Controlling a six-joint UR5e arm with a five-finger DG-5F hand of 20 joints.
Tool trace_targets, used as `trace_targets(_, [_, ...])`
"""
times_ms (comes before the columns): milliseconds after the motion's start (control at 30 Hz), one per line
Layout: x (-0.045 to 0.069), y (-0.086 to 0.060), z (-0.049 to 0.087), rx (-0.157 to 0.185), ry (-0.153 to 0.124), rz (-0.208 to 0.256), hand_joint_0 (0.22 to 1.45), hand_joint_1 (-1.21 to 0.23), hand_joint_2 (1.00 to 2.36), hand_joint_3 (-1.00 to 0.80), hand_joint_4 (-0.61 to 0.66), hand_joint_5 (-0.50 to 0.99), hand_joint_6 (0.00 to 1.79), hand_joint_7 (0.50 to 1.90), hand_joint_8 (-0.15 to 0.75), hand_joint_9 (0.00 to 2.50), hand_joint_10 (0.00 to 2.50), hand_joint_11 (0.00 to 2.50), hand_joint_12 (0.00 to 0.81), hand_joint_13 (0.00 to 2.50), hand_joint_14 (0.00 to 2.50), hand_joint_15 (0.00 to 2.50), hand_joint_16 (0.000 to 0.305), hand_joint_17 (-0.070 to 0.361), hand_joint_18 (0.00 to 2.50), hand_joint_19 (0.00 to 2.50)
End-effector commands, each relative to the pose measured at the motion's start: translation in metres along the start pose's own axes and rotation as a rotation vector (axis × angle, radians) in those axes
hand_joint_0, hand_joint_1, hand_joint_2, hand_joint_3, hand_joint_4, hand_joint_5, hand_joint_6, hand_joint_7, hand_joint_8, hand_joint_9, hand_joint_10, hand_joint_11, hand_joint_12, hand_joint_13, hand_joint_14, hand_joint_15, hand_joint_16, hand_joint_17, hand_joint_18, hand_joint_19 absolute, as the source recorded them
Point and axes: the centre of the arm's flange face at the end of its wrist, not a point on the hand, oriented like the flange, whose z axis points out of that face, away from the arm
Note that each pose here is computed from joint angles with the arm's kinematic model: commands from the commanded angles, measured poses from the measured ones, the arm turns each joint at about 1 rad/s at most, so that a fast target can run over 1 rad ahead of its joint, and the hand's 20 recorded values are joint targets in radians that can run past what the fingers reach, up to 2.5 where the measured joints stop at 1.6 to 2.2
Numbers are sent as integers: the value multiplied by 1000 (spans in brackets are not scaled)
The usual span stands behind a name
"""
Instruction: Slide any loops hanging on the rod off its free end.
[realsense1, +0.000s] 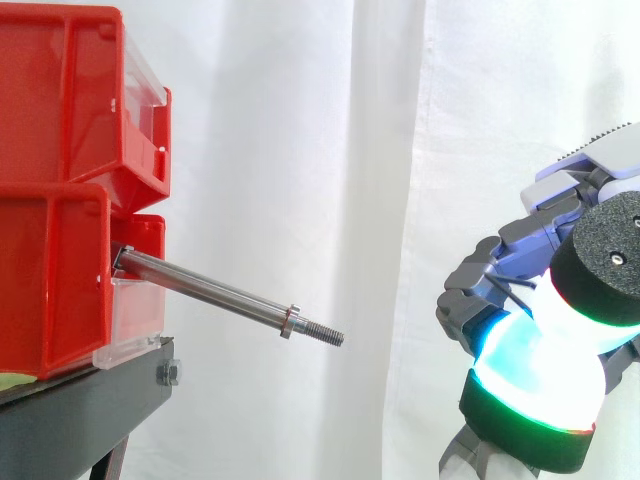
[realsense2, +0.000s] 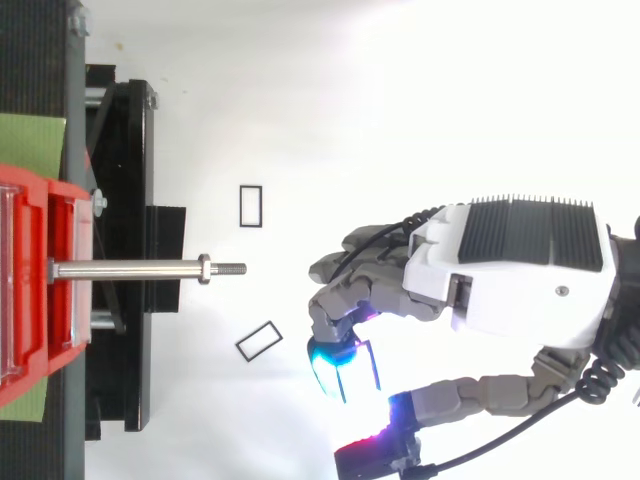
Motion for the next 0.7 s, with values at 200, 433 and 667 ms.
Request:
trace_targets(200, [0, 4, 4, -33, -15, 11, 586, -723, 1021, -141, -25, -166, 893, 1177, 325, 773, 8, 236, 334, 433, 0, 0, 42, 94, 283, 0])
trace_targets(433, [-1, 8, 7, -64, -30, 17, 588, -724, 1021, -141, -19, -167, 894, 1181, 326, 776, 10, 231, 334, 435, 0, 0, 42, 94, 285, 0])
trace_targets(667, [-1, 9, 8, -71, -37, 19, 590, -722, 1021, -145, -24, -168, 894, 1180, 325, 775, 9, 236, 337, 442, 0, 0, 42, 95, 311, 0])
